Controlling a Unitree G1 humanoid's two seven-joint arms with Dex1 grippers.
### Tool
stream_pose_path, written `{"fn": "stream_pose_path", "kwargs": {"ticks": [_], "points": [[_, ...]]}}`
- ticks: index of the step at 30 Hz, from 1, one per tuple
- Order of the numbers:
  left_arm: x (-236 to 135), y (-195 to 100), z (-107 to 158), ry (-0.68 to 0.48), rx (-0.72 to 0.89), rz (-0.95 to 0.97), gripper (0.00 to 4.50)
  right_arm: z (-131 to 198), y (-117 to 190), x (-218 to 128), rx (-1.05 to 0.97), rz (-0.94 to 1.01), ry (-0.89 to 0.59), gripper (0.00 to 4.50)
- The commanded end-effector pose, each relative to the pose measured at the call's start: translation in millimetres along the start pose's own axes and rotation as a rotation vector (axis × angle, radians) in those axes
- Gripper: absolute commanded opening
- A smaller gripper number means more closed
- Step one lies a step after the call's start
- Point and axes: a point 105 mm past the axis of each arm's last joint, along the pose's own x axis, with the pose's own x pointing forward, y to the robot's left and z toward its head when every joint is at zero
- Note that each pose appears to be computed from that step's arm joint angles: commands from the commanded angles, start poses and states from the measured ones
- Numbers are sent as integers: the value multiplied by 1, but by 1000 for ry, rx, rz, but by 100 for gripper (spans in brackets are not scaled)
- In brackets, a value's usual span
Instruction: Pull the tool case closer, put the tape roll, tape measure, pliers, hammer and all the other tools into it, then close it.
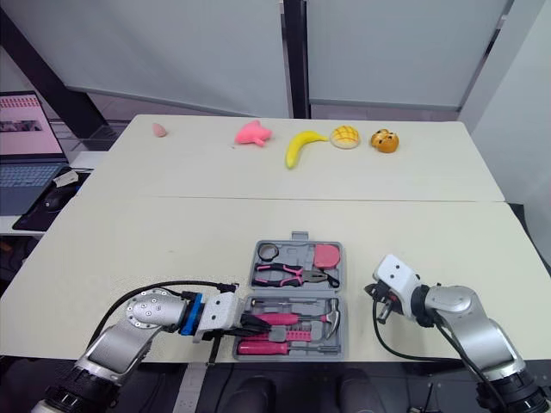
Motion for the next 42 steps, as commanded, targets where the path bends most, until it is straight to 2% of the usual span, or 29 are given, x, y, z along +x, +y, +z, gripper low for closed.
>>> {"fn": "stream_pose_path", "kwargs": {"ticks": [1, 9, 13, 17, 22, 30, 35, 42], "points": [[7, -1, -1, 20, 34, -18, 5, 12, 0, -3, -22, -8, -36, 0], [18, -4, -8, 55, 42, -39, 5, 14, -1, -6, -30, -15, -36, 0], [20, -5, -12, 75, 43, -49, 5, 24, -4, -8, -15, -14, -36, 0], [20, -8, -14, 87, 45, -72, 5, 44, -8, -9, 82, 31, -86, 0], [19, -11, -16, 102, 48, -101, 0, 69, -23, -2, 268, 49, -87, 107], [20, -11, -17, 114, 57, -118, 0, 79, -49, 29, 464, -77, -71, 293], [20, -11, -17, 118, 55, -124, 0, 72, -53, 45, 505, -129, -42, 443], [22, -12, -17, 118, 46, -129, 0, 70, -46, 70, 653, -99, -53, 447]]}}
